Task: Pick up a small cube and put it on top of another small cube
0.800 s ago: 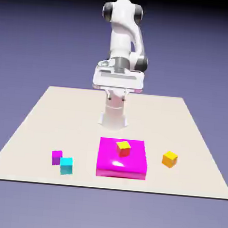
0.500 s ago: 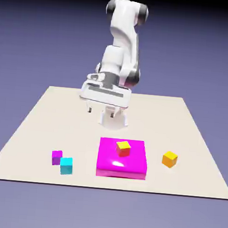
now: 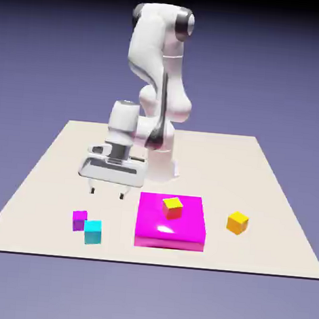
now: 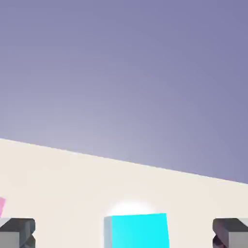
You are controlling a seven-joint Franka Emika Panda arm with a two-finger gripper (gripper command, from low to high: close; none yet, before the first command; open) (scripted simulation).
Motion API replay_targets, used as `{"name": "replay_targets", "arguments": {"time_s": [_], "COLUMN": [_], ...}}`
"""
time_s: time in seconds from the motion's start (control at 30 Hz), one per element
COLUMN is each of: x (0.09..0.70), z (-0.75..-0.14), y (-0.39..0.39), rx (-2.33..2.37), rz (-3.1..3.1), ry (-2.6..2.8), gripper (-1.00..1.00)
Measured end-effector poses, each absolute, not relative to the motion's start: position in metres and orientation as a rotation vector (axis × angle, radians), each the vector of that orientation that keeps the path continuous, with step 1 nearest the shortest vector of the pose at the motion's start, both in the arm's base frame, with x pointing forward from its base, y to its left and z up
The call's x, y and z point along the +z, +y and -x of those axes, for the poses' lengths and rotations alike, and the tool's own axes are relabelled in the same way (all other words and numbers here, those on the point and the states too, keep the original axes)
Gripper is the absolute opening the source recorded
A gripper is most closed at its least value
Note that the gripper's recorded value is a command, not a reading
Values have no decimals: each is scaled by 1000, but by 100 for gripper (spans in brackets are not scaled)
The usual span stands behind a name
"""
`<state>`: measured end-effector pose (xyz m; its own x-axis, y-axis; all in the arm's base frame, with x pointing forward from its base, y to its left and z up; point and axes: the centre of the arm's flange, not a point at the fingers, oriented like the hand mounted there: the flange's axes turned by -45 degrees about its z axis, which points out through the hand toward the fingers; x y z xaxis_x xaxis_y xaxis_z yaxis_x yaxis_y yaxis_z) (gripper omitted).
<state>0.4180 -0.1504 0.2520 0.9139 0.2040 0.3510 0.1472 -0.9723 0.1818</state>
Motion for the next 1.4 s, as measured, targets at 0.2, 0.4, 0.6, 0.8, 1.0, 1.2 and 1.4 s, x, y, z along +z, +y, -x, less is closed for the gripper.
{"name": "replay_targets", "arguments": {"time_s": [0.2,0.4,0.6,0.8,1.0,1.2,1.4], "x": [214,190,168,126,142,181,222], "z": [-409,-399,-406,-417,-414,-399,-463], "y": [-177,-201,-207,-205,-206,-208,-127], "rx": [558,646,709,696,708,696,669], "rz": [-3006,-3077,-3098,-3095,-3099,-3094,-3116], "ry": [292,288,275,279,274,279,361], "gripper": [0,0,0,0,-100,-100,-100]}}
